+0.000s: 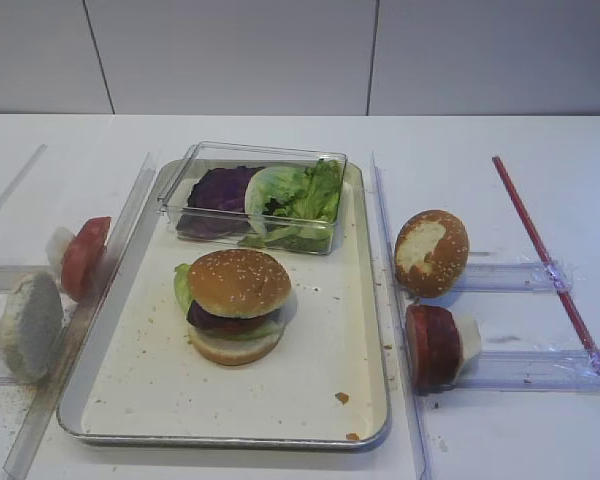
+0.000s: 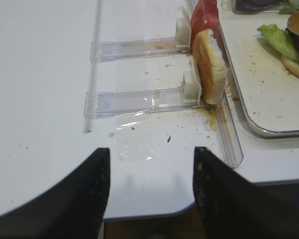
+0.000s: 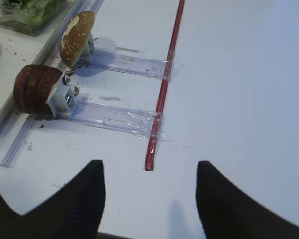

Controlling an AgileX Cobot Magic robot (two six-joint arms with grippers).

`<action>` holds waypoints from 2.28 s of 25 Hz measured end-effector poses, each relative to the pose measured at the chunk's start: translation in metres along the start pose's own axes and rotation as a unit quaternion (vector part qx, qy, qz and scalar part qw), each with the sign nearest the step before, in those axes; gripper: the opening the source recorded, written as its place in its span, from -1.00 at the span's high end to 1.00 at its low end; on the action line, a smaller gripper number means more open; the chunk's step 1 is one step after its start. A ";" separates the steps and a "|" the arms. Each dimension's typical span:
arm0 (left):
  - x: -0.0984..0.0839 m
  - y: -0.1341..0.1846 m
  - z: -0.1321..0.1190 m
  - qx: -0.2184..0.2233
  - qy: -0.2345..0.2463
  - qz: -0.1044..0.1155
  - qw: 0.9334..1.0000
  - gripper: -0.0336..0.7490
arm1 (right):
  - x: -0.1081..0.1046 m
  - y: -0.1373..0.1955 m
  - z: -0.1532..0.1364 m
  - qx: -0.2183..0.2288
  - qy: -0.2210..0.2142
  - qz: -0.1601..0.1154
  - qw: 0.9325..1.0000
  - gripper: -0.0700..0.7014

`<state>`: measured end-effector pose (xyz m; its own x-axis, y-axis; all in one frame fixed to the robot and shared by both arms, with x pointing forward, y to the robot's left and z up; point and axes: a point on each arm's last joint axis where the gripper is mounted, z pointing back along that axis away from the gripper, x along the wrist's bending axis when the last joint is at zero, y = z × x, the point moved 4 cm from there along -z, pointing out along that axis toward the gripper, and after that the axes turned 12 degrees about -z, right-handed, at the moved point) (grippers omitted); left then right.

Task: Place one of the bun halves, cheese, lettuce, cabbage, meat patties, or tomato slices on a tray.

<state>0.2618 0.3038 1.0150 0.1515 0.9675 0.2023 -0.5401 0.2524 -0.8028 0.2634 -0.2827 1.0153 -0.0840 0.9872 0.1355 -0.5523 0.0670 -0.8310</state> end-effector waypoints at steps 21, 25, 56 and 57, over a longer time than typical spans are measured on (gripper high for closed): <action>0.000 0.000 0.000 0.000 0.000 0.000 1.000 0.00 | 0.000 0.000 0.000 0.000 0.000 0.000 1.000 -0.28; 0.000 0.000 0.000 0.000 0.000 0.000 1.000 0.00 | 0.000 0.000 0.000 0.000 0.000 0.000 1.000 -0.26; 0.000 0.000 0.000 0.000 0.000 0.000 1.000 0.00 | 0.000 0.000 0.000 -0.001 0.000 0.000 1.000 0.45; 0.000 0.000 0.000 0.000 0.000 0.000 1.000 0.00 | 0.000 0.000 0.000 -0.001 0.000 0.000 1.000 0.46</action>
<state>0.2618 0.3038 1.0150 0.1515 0.9675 0.2023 -0.5401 0.2524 -0.8028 0.2635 -0.2827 1.0156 -0.0841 0.9872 0.1354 -0.5507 0.0672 -0.8320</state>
